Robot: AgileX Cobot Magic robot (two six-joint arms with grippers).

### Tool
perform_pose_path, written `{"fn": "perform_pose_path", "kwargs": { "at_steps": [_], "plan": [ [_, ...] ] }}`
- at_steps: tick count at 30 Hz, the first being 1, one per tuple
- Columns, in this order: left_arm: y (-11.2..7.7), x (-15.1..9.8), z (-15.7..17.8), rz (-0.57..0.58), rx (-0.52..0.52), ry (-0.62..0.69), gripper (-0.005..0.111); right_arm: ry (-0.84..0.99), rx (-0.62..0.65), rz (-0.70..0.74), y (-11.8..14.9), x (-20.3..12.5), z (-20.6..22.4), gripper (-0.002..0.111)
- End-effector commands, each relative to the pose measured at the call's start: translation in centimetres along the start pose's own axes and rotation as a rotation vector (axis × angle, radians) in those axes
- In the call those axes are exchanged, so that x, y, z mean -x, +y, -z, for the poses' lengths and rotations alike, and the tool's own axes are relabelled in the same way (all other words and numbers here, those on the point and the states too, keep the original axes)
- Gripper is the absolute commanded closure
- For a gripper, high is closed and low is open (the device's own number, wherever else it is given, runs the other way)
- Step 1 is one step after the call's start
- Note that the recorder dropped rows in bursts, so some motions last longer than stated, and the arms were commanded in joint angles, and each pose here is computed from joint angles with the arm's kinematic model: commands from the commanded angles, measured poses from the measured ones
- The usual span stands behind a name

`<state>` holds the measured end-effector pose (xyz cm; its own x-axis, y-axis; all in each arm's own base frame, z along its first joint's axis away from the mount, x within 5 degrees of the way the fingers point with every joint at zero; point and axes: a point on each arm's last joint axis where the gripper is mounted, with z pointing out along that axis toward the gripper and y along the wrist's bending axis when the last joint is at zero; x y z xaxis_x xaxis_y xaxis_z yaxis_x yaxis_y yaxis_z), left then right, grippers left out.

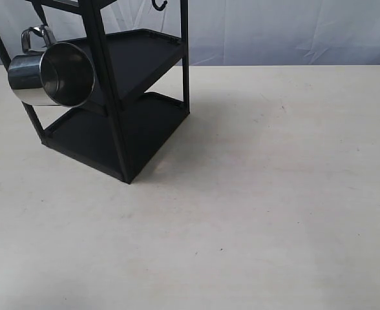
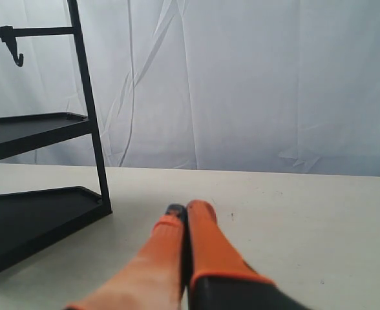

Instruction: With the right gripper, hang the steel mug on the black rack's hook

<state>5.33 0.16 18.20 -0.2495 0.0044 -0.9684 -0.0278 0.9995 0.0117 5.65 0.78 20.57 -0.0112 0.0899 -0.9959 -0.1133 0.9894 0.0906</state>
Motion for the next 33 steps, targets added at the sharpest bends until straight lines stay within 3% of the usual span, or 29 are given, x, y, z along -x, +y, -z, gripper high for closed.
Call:
{"fn": "perform_pose_path", "kwargs": {
  "at_steps": [1, 33],
  "plan": [
    [-0.02, 0.16, -0.01, 0.004, -0.005, -0.011, 0.107, -0.008, -0.006, 0.006, -0.04, 0.02, 0.05, 0.108],
    [-0.02, 0.16, -0.01, 0.004, -0.005, -0.011, 0.107, -0.001, -0.003, -0.003, -0.01, -0.04, 0.05, 0.108]
  ]
}}
